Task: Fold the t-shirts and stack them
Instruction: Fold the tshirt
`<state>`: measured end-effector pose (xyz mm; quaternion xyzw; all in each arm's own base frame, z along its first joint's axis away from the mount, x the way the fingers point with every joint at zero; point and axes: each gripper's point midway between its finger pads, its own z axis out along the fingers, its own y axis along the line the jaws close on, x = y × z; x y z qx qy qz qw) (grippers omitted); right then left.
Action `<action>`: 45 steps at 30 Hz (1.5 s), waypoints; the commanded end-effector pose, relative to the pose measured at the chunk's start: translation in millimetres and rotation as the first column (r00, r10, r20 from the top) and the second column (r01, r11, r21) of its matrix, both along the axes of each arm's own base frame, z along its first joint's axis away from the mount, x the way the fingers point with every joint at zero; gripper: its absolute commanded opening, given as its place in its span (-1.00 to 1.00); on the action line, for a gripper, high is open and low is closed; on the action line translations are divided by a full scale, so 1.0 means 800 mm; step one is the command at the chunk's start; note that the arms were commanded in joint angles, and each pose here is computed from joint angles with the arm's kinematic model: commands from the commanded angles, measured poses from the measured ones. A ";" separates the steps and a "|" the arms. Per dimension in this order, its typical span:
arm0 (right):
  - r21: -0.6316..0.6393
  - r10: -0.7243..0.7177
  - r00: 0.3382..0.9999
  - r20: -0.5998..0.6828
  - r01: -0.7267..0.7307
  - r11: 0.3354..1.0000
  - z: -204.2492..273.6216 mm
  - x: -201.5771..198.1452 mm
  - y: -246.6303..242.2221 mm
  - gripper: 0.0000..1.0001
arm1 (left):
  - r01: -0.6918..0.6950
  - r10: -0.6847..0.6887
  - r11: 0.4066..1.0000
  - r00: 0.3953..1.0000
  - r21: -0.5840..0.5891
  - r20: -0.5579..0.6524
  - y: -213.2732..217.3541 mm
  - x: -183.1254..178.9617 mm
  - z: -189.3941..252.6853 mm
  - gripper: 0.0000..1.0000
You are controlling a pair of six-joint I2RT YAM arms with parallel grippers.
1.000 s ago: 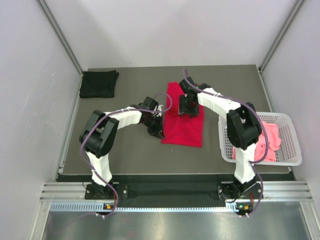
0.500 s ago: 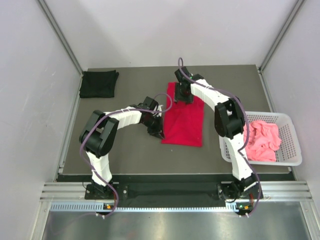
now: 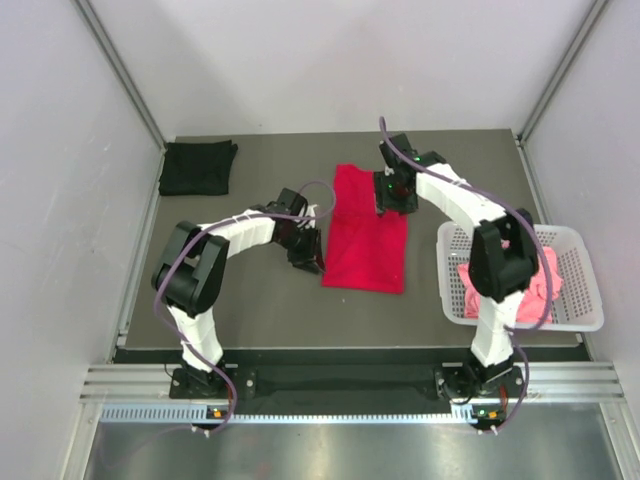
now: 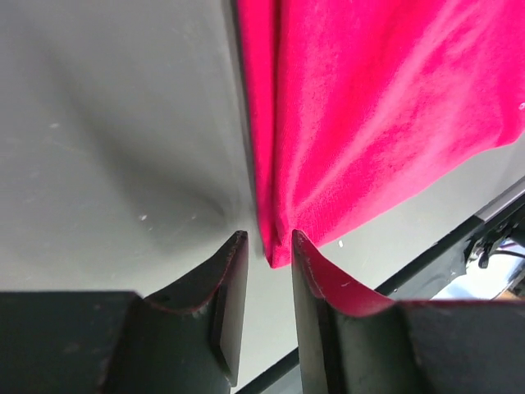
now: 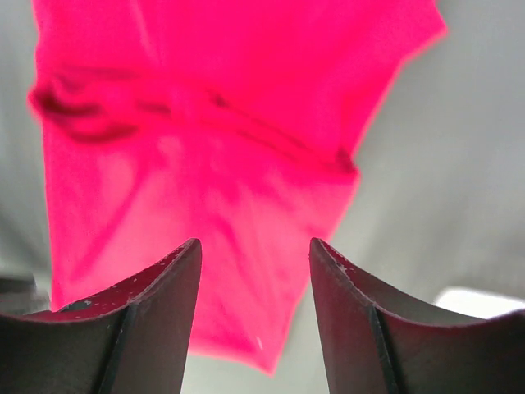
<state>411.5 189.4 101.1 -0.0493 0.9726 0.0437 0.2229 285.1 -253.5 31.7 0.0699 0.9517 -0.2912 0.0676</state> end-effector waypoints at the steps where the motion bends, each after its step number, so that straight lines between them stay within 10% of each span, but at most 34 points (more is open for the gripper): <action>1: 0.029 0.054 0.989 0.135 -0.058 0.998 0.055 -0.008 -0.008 0.11 | 0.003 0.004 0.998 0.992 -0.056 0.127 -0.010 0.037 0.048 -0.36; 13: 0.090 -0.025 0.999 0.026 0.023 0.996 0.006 -0.022 -0.023 -0.26 | 0.035 0.020 0.972 0.973 -0.232 0.230 -0.084 0.140 0.076 -0.69; 26: 0.055 -0.039 0.999 -0.028 0.041 0.998 -0.017 -0.011 -0.045 -0.48 | -0.216 0.252 0.958 0.949 -0.190 0.190 -0.063 0.218 0.005 -0.62; 45: 0.013 -0.040 0.999 -0.018 0.040 0.999 -0.004 0.025 -0.064 -0.40 | -0.291 0.290 0.957 0.954 0.013 0.074 0.023 0.174 -0.061 -0.59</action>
